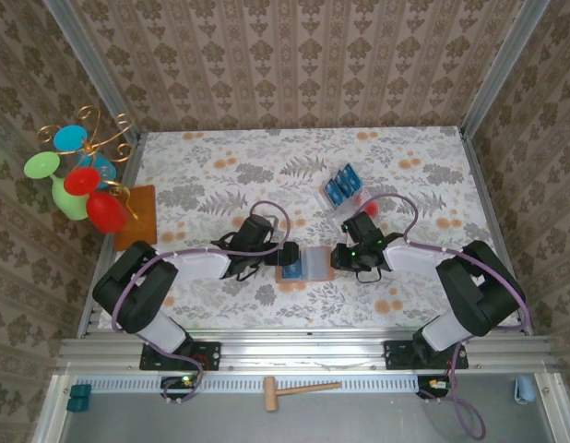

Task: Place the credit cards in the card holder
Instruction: Close the card holder at the center of the table.

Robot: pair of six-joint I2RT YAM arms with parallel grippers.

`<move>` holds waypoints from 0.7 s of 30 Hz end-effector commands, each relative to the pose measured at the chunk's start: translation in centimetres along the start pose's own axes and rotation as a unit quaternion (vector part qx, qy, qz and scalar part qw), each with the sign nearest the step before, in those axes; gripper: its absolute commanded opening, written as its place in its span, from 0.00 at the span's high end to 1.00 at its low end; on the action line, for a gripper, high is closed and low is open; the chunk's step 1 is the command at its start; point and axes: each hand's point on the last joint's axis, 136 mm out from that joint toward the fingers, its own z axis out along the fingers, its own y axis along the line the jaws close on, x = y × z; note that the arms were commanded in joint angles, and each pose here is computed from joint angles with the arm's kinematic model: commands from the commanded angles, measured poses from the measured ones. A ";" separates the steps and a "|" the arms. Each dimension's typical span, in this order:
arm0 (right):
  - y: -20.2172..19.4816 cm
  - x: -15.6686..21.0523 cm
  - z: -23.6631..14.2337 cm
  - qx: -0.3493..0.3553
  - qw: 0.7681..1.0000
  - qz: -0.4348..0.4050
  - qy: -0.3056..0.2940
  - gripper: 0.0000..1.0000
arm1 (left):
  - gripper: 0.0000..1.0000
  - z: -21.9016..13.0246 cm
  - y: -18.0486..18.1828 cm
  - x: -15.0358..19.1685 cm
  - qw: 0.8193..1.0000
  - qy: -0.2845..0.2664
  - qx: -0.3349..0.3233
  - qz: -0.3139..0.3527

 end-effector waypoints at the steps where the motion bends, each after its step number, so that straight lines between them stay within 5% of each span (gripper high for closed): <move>1: -0.3 2.0 1.4 -0.002 0.999 0.004 0.035 0.78 | 0.00 1.3 -2.1 1.0 0.999 0.022 0.043 0.016; 21: 0.3 1.7 1.5 -0.002 0.999 -0.002 0.036 0.78 | 0.00 1.1 -4.7 0.7 0.994 0.024 0.104 0.011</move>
